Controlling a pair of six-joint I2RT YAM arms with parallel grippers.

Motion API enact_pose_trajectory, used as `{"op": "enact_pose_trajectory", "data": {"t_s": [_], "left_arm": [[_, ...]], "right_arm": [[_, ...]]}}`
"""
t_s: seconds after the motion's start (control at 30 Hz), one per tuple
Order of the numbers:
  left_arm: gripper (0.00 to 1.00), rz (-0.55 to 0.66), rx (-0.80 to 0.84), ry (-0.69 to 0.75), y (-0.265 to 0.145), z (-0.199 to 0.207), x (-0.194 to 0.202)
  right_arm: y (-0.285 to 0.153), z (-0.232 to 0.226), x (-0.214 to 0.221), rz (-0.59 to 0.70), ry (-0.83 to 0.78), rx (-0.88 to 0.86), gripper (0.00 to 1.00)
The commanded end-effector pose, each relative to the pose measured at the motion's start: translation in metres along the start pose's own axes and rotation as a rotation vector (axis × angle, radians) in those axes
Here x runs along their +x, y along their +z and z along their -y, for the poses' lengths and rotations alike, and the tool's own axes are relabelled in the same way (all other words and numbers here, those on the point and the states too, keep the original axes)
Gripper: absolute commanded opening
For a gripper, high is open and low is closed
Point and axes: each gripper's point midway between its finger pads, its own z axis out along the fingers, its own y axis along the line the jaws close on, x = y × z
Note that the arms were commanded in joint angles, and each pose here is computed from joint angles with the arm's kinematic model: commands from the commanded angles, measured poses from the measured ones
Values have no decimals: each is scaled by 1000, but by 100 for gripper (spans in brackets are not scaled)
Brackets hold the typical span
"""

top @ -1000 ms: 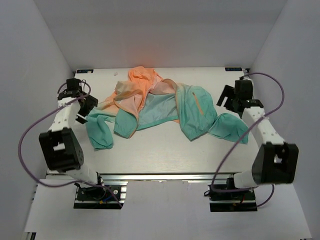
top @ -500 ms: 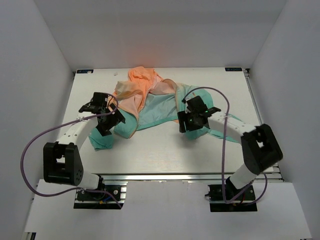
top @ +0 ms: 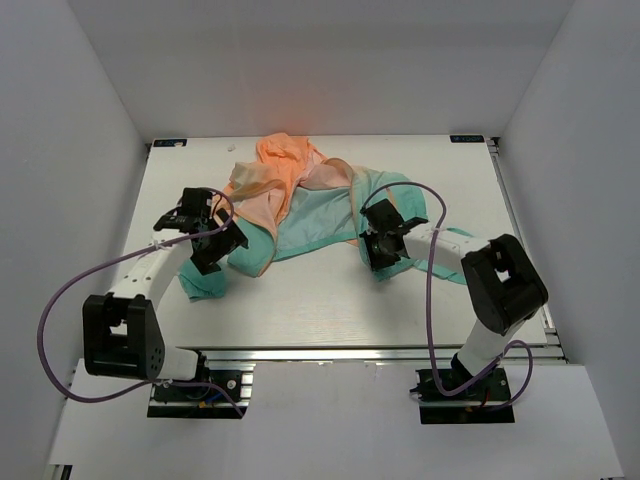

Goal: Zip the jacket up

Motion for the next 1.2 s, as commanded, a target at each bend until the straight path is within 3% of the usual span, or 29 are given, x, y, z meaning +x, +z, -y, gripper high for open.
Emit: {"op": "enact_pose_trajectory", "data": {"t_s": [0.0, 0.07, 0.17, 0.3, 0.43, 0.5, 0.53, 0.6, 0.63, 0.67, 0.7, 0.8, 0.9, 1.17], "left_arm": [[98, 48, 18, 13, -14, 1, -7], [98, 54, 21, 13, -16, 1, -7], [98, 59, 29, 14, -17, 2, -7], [98, 44, 51, 20, -19, 6, -4], [98, 36, 67, 21, -19, 6, -1], [98, 33, 70, 21, -19, 6, 1], [98, 32, 67, 23, -18, 5, 1], [98, 30, 62, 24, -18, 4, 2], [98, 29, 61, 27, -18, 4, 2], [98, 31, 58, 28, -19, 3, 1], [98, 30, 57, 31, -19, 3, 2], [98, 28, 63, 36, -18, 3, 3], [98, 21, 68, 40, -16, 3, 6], [98, -38, 20, 109, 5, 6, 26]], "right_arm": [[-5, -4, -11, 37, -2, -12, 0], [-23, -18, -24, 72, -14, -86, 0], [-73, -64, -52, 153, -29, -335, 0], [-136, -104, -54, 211, -21, -614, 0], [-142, -87, -28, 194, 133, -694, 0], [-115, -59, -1, 118, 270, -648, 0], [-101, -48, 10, 84, 309, -605, 10], [-77, -19, 34, 32, 338, -454, 42], [-73, -13, 39, 19, 329, -418, 71], [-73, -9, 39, 26, 297, -394, 83], [-76, -8, 39, 38, 279, -387, 89], [-109, -3, 12, 196, 194, -359, 89], [-131, 1, -1, 276, 122, -296, 89], [-127, -32, 16, 232, 4, -321, 89]]}}
